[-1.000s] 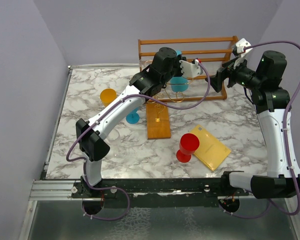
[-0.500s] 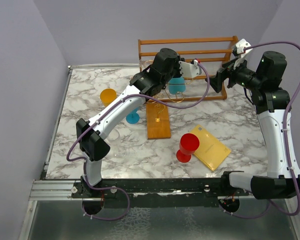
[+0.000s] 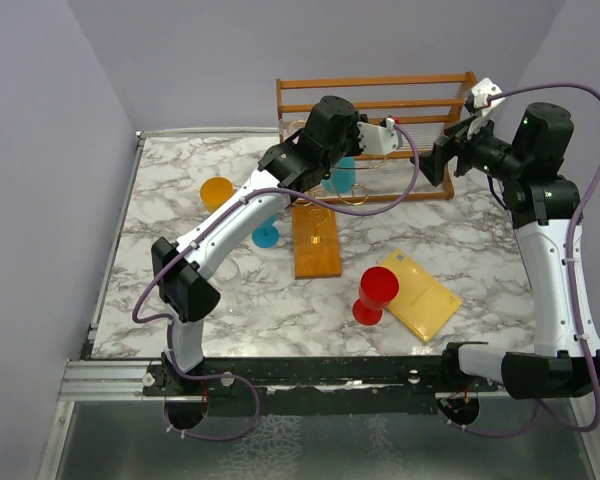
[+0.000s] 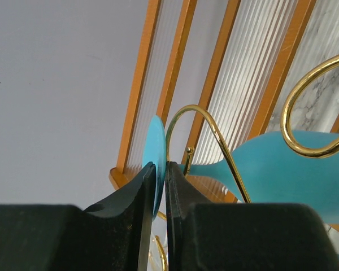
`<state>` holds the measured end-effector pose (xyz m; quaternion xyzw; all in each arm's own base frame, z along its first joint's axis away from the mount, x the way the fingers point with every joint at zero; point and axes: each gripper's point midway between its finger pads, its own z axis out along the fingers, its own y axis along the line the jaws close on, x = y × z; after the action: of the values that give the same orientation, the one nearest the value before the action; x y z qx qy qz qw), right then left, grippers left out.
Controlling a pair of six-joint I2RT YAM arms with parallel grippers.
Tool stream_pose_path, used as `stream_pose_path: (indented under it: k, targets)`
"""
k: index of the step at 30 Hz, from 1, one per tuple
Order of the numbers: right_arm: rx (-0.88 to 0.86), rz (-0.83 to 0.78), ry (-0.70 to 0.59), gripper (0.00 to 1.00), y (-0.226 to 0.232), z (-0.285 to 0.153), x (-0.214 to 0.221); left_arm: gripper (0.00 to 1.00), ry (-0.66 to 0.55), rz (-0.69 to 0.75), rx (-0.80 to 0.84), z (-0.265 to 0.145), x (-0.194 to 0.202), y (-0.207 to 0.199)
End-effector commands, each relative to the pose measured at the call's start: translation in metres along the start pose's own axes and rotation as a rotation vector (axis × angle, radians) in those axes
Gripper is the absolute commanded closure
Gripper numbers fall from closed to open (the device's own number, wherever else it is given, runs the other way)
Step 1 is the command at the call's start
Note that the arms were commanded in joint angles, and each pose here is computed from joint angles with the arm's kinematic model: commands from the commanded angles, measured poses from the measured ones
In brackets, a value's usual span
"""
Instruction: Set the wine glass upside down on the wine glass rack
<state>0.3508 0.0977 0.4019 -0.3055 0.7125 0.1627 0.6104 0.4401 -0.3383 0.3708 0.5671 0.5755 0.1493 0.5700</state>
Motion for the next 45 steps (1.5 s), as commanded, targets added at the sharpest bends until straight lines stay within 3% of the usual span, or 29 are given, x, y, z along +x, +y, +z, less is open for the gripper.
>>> stream_pose_path:
  k: [1, 45]
  targets:
    - [0.028, -0.032, -0.028, 0.00, -0.002, -0.005, -0.009, 0.83, -0.046, -0.033, -0.027, -0.016, -0.016, 0.016]
    - [0.050, -0.062, 0.020, 0.00, -0.008, -0.004, 0.004, 0.72, -0.075, 0.031, 0.055, -0.061, -0.014, 0.014]
